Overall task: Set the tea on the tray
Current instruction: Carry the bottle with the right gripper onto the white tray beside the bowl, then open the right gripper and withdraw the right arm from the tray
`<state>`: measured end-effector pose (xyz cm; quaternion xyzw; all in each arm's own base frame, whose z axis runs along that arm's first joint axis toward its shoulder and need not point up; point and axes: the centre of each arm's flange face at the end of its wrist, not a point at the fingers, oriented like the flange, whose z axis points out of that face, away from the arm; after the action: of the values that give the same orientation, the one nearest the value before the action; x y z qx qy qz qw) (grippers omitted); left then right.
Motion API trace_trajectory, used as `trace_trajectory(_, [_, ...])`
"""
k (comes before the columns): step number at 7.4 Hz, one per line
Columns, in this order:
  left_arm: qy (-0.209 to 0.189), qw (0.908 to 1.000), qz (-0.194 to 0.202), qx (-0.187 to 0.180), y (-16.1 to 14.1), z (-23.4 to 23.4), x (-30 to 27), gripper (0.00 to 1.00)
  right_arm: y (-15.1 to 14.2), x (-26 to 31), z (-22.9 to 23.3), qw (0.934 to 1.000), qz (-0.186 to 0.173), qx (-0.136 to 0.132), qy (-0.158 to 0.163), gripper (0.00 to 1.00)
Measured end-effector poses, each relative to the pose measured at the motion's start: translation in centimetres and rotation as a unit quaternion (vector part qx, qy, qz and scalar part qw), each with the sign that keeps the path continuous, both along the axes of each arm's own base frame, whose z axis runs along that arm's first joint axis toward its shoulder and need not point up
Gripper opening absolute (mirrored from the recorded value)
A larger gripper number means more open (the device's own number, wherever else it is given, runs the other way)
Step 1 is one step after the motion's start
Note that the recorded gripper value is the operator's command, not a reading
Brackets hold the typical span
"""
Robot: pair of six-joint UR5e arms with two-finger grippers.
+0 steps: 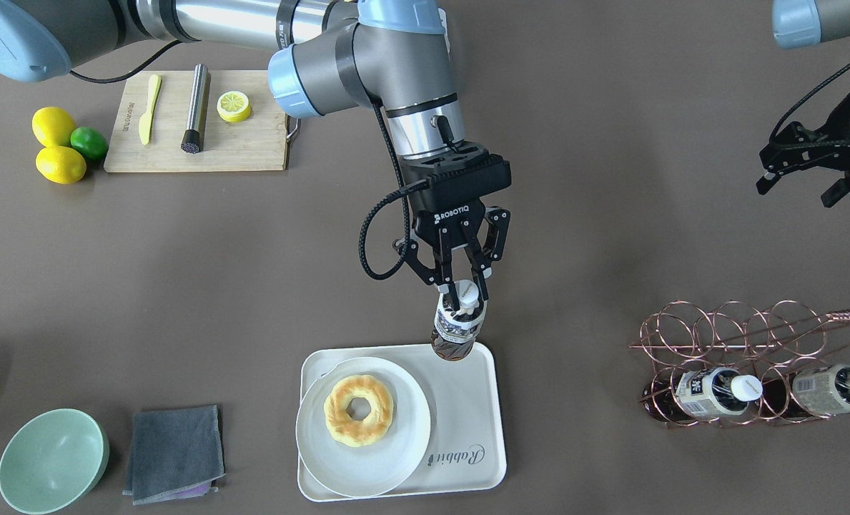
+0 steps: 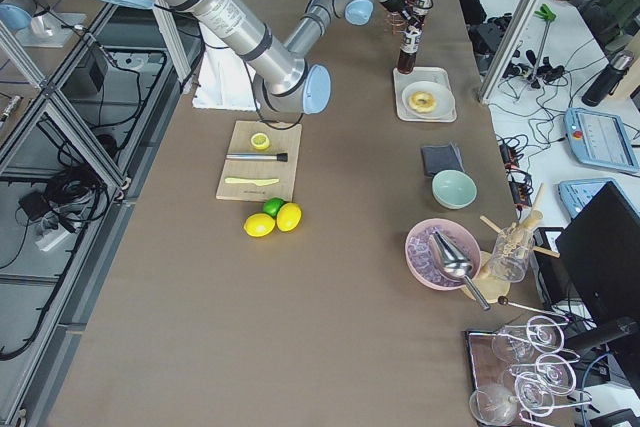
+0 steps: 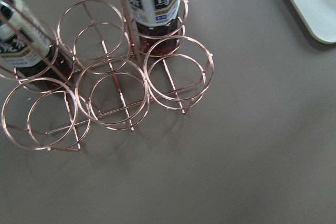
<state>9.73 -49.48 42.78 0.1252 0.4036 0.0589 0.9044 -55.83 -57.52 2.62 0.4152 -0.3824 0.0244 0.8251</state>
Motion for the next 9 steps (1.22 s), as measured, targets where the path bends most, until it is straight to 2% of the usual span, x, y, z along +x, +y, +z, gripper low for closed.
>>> trace_trajectory(3, [0.0, 1.0, 0.0, -0.001, 0.0, 0.1, 0.0, 0.99, -3.2, -1.9, 2.0, 1.0, 0.005, -0.008, 0.0, 0.0])
trace_trajectory(5, [0.0, 1.0, 0.0, 0.002, -0.2, -0.2, 0.1, 0.99, -4.2, -2.7, 3.2, 0.9999, 0.007, -0.012, 0.005, 0.0])
trace_trajectory(6, [0.001, 1.0, 0.0, 0.004, -0.3, -0.4, 0.1, 0.99, -4.3, -2.8, 3.3, 0.9999, 0.007, -0.012, 0.005, 0.97])
trace_trajectory(9, [0.002, 1.0, -0.001, 0.005, -0.3, -0.5, 0.1, 0.99, -4.4, -2.7, 3.1, 0.9999, 0.008, -0.011, 0.003, 1.0])
